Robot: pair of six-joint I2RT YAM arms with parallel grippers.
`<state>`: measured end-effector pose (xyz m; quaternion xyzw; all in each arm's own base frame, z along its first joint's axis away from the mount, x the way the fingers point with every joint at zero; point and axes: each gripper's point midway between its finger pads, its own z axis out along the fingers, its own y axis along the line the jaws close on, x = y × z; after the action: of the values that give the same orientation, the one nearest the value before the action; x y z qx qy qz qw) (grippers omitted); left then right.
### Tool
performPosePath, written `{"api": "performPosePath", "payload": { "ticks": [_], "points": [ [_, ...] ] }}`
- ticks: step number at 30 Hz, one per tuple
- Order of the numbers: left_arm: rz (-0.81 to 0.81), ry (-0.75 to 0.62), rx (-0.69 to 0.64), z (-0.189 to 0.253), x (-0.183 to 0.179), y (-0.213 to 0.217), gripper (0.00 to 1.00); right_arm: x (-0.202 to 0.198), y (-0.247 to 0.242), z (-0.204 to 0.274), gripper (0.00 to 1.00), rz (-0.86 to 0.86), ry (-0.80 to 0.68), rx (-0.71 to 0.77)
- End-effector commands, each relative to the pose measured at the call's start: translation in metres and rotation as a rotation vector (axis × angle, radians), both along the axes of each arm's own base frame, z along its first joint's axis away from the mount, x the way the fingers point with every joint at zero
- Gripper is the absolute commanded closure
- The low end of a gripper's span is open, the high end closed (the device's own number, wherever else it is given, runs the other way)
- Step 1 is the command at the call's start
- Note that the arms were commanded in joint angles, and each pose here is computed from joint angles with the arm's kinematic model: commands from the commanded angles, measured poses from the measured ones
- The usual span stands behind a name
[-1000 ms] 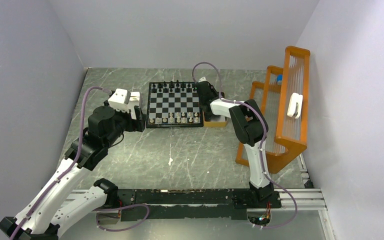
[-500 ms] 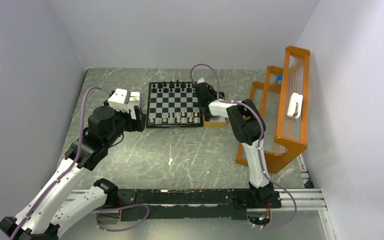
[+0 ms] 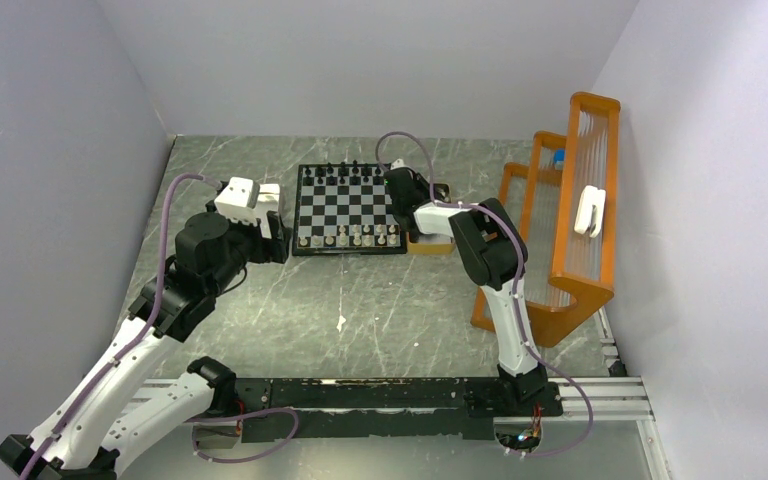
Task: Set up the chess pieces on the board
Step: Pick up the chess piece from the storage box.
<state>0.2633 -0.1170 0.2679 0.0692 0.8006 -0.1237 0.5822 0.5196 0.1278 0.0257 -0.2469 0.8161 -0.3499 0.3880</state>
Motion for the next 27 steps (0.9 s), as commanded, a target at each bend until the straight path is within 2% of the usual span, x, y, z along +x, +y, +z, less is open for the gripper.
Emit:
{"api": "performPosePath", "payload": {
  "ticks": [1, 16, 27],
  "points": [
    [0.023, -0.021, -0.004, 0.01, -0.001, 0.006, 0.15, -0.001, -0.001, -0.008, 0.76, -0.008, 0.007, -0.047],
    [0.024, -0.021, -0.006, 0.011, -0.001, 0.006, 0.15, -0.002, -0.001, -0.015, 0.79, -0.003, 0.021, -0.073],
    [0.022, -0.022, -0.006, 0.011, -0.001, 0.006, 0.15, -0.005, -0.001, -0.003, 0.88, -0.01, 0.0, -0.047]
  ]
}}
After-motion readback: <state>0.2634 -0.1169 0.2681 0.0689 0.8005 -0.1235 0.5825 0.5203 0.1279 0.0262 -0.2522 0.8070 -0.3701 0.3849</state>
